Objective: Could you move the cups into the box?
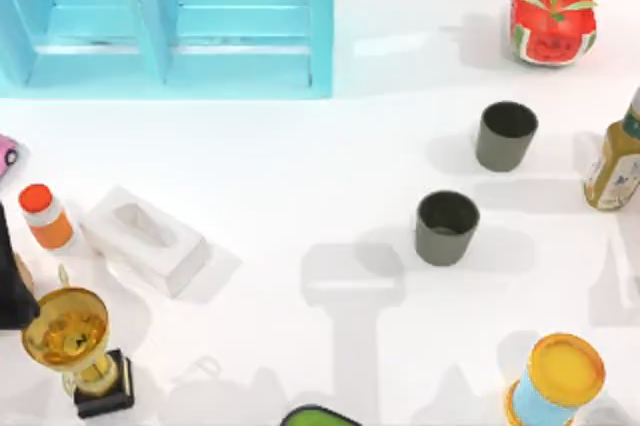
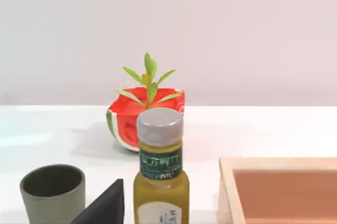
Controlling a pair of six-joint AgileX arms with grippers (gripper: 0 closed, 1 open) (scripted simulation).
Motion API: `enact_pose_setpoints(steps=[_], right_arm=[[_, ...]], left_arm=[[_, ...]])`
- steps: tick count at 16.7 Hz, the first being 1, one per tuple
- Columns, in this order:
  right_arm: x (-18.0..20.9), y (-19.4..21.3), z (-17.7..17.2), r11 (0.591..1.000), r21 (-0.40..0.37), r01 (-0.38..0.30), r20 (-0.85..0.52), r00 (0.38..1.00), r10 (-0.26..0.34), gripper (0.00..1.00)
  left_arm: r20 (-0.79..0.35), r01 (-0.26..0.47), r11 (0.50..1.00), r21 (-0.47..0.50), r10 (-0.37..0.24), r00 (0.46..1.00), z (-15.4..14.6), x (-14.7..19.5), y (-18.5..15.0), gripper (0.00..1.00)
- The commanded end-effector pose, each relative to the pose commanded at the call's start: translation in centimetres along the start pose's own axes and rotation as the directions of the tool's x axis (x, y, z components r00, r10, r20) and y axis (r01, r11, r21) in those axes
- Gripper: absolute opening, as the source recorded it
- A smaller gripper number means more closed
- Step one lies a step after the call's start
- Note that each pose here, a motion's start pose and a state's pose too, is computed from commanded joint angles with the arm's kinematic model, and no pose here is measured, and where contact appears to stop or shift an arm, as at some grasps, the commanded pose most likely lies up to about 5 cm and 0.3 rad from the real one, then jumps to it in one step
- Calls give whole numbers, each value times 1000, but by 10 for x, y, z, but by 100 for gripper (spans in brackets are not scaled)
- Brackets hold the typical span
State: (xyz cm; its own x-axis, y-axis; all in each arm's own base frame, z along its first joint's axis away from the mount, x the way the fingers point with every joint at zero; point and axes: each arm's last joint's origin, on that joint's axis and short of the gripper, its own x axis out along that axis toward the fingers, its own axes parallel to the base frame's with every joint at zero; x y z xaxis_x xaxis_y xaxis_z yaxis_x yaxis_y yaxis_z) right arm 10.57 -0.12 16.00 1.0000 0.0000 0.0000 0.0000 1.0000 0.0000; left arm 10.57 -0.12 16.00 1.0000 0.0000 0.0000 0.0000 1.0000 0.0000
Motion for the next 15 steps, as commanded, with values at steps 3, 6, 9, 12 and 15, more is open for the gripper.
enact_pose_setpoints(steps=[3, 6, 9, 12, 15], right_arm=[[0, 0, 2, 1000, 3, 3, -9, 1000, -3, 100], [1, -2, 16, 999, 27, 23, -98, 995, -21, 100], [7, -4, 46, 996, 63, 59, -267, 963, -40, 100], [27, -5, 91, 990, 94, 106, -471, 881, -50, 100], [69, -4, 137, 983, 108, 150, -659, 751, -42, 100]], left_arm=[[0, 0, 1000, 0, 0, 1000, 0, 0, 0, 100], [0, 0, 1000, 0, 0, 1000, 0, 0, 0, 100], [0, 0, 1000, 0, 0, 1000, 0, 0, 0, 100], [0, 0, 1000, 0, 0, 1000, 0, 0, 0, 100], [0, 0, 1000, 0, 0, 1000, 0, 0, 0, 100]])
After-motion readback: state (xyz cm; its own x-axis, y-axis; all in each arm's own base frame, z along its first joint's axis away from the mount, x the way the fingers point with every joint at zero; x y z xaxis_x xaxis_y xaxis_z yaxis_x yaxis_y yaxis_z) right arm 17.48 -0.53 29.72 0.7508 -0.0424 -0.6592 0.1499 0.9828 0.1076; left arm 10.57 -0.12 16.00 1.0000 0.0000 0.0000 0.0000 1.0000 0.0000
